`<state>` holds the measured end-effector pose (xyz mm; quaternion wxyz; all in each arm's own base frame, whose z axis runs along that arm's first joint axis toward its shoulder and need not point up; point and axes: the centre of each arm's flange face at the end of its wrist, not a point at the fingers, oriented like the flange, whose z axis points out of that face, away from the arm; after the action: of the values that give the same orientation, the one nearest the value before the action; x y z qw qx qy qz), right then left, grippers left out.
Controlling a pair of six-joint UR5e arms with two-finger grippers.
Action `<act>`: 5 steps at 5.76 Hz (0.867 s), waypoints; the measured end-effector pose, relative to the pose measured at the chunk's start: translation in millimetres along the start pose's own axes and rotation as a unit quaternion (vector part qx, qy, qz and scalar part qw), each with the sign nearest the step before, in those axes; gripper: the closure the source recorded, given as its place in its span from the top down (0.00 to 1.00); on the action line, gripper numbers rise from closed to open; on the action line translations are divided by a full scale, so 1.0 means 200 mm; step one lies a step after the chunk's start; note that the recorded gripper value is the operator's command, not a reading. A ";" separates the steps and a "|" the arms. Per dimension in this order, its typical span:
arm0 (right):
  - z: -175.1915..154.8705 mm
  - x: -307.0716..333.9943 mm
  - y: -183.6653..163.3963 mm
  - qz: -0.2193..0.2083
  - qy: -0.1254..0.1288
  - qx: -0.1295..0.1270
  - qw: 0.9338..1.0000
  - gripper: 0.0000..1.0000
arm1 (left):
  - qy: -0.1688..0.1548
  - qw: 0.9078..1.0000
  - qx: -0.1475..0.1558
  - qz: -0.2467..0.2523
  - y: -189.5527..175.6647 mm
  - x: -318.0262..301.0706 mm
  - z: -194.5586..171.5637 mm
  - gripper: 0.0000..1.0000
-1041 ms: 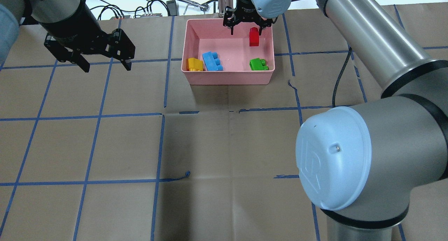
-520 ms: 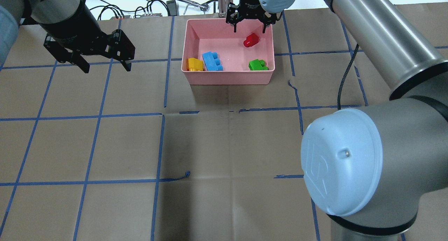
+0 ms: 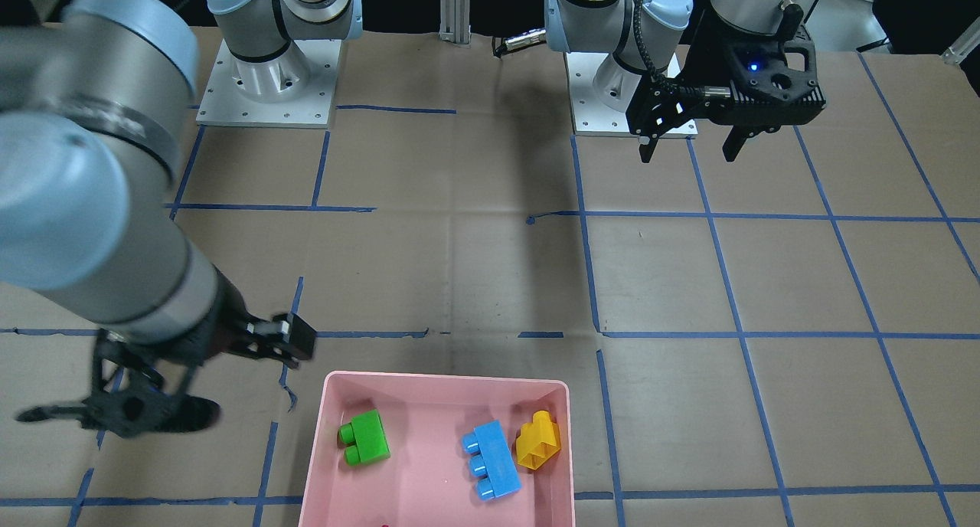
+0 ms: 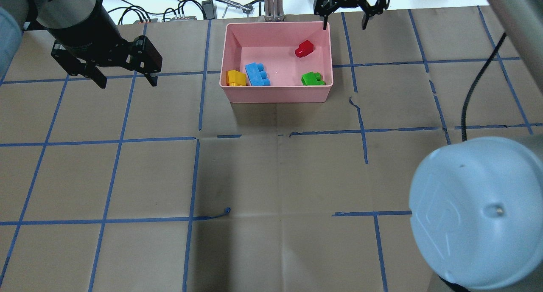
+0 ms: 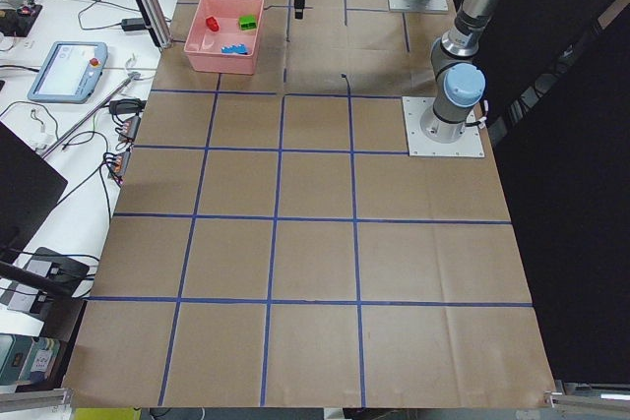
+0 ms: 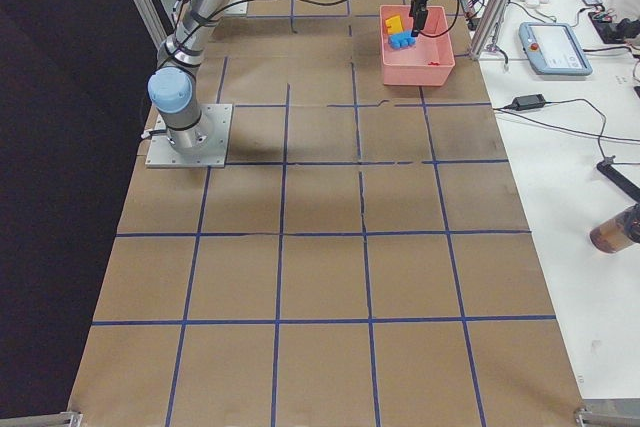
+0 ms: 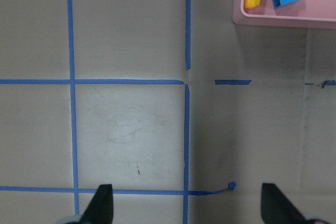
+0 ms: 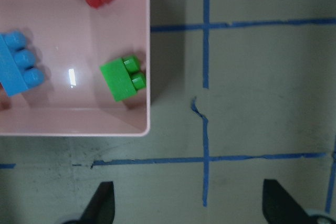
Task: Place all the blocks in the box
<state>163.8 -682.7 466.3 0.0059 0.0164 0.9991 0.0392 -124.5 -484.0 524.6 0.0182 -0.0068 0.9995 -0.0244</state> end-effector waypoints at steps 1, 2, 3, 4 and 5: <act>-0.15 0.11 0.18 0.000 0.000 -0.023 1.000 0.99 | 0.000 1.000 0.000 0.000 0.00 0.00 0.00 0.99; -0.23 0.15 0.41 0.004 0.000 -0.038 0.999 0.99 | 0.000 1.000 0.000 0.000 0.00 0.00 0.00 0.99; -0.21 0.17 0.62 0.009 0.000 -0.051 0.999 0.99 | 0.000 1.000 0.000 0.000 0.00 0.00 0.00 0.99; -0.12 0.17 0.76 0.021 -0.001 -0.052 0.998 0.99 | 0.000 1.000 0.000 0.000 0.00 0.00 0.00 0.99; -0.06 0.17 0.81 0.033 -0.002 -0.040 0.999 0.99 | 0.000 1.000 0.000 0.000 0.00 0.00 0.00 0.99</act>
<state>135.3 -520.8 490.4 0.0070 0.0492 0.9956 0.0791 -124.4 -483.9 525.0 0.0187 -0.0069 0.9995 -0.0247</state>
